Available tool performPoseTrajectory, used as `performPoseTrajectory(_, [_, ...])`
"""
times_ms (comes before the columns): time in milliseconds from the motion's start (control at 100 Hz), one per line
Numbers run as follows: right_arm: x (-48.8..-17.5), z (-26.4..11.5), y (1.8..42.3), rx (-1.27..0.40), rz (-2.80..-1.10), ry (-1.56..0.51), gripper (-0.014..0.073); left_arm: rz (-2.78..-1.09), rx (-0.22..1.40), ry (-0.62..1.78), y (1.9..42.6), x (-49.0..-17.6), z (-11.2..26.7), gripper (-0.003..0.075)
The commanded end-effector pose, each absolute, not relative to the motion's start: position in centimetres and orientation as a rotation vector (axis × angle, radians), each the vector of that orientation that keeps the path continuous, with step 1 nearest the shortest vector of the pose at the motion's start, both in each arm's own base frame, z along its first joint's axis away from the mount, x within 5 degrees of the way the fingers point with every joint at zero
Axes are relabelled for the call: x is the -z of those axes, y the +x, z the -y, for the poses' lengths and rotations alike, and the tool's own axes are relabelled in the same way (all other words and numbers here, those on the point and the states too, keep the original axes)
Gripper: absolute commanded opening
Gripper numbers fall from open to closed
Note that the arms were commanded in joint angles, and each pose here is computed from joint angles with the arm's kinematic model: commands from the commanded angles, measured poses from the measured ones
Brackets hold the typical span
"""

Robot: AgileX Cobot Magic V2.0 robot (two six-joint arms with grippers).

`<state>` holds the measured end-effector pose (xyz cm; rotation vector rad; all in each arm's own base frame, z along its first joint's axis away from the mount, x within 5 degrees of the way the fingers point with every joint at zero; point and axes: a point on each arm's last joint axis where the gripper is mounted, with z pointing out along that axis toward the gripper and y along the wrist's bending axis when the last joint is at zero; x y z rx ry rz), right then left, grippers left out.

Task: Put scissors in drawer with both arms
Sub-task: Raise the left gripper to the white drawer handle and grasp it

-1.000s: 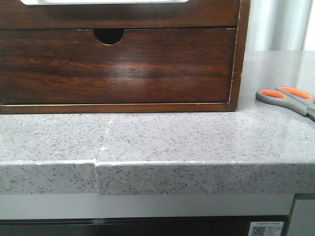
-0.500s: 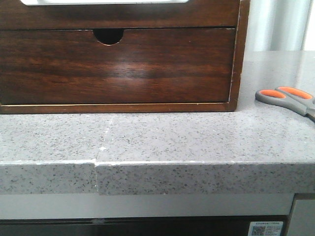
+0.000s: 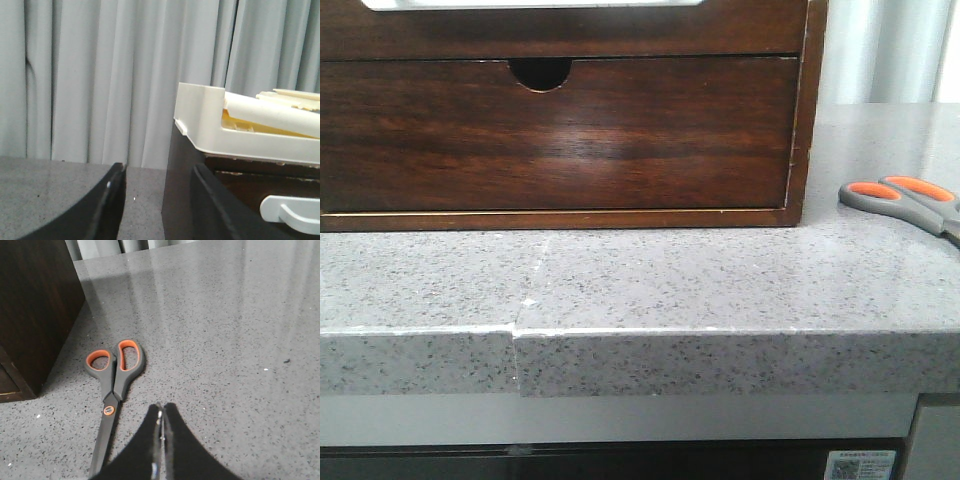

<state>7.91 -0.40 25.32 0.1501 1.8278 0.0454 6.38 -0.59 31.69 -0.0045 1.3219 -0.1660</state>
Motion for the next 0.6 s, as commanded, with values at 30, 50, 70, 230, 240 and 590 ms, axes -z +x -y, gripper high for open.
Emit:
performPoseTrajectory(30, [-27.0, 0.4, 8.2, -0.044, -1.741, 0.134, -0.0069, -1.21, 0.195, -0.011, 6.7, -33.6, 0.7, 0.0313])
performPoseTrajectory(50, [-27.0, 0.4, 8.2, -0.044, -1.741, 0.134, -0.0069, -1.213, 0.199, -0.002, 6.9, -33.6, 0.8, 0.0313])
performPoseTrajectory(70, [-27.0, 0.4, 8.2, -0.044, -1.741, 0.134, -0.0069, -1.217, 0.201, 0.005, 7.1, -33.6, 0.8, 0.0313])
performPoseTrajectory(230, [-27.0, 0.4, 8.2, -0.044, -1.741, 0.134, -0.0069, -1.236, 0.17, 0.201, 8.5, -34.0, 2.2, 0.0313])
performPoseTrajectory(240, [-27.0, 0.4, 8.2, -0.044, -1.741, 0.134, -0.0069, -1.234, 0.168, 0.212, 8.6, -34.1, 2.3, 0.0313])
performPoseTrajectory(590, [-27.0, 0.4, 8.2, -0.044, -1.741, 0.134, -0.0069, -1.093, -0.007, 0.932, 12.1, -34.3, 8.7, 0.0313])
